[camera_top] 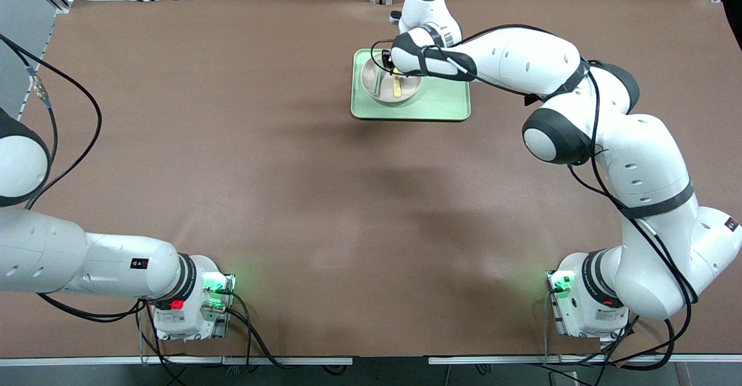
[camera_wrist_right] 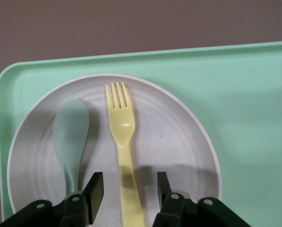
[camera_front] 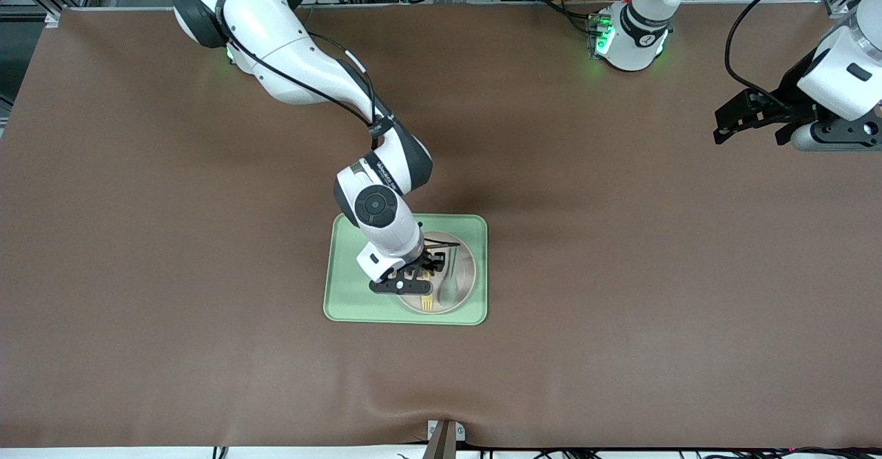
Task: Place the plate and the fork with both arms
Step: 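Grasp the yellow fork on the plate with the right gripper and lift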
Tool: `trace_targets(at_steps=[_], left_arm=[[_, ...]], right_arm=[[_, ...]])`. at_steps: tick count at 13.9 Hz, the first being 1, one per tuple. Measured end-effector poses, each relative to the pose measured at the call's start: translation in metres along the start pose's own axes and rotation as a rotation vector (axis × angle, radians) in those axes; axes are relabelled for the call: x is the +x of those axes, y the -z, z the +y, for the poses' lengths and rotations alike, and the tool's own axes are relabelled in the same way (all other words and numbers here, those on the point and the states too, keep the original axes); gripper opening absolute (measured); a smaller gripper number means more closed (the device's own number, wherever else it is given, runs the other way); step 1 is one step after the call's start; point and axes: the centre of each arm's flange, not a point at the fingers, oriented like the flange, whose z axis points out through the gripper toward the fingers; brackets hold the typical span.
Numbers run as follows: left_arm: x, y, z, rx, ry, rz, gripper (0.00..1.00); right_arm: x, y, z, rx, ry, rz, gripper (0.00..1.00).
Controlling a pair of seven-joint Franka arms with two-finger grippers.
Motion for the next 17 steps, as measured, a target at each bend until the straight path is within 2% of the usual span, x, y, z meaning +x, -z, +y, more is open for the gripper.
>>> trace_targets(at_steps=[4, 10, 11, 13, 14, 15, 17], left_arm=[[0.0, 0.0, 0.0, 0.0, 0.0, 0.0, 1.0], [0.0, 0.0, 0.0, 0.0, 0.0, 0.0, 1.0], [0.0, 0.0, 0.0, 0.0, 0.0, 0.0, 1.0], [0.0, 0.0, 0.0, 0.0, 0.001, 0.0, 1.0], [0.0, 0.0, 0.0, 0.0, 0.001, 0.0, 1.0], [0.0, 0.0, 0.0, 0.0, 0.001, 0.0, 1.0], [0.0, 0.0, 0.0, 0.0, 0.005, 0.0, 1.0]], right_arm=[[-0.004, -0.01, 0.0, -0.007, 0.004, -0.007, 0.54], [-0.012, -0.021, -0.007, -0.011, 0.024, -0.002, 0.48], [-0.012, -0.02, -0.008, -0.017, 0.033, 0.005, 0.45], [-0.012, -0.02, -0.009, -0.02, 0.038, 0.009, 0.23], [-0.012, -0.02, -0.008, -0.021, 0.038, 0.01, 0.23], [-0.012, -0.02, -0.008, -0.021, 0.038, 0.01, 0.18], [-0.012, -0.019, -0.009, -0.02, 0.039, 0.011, 0.17]])
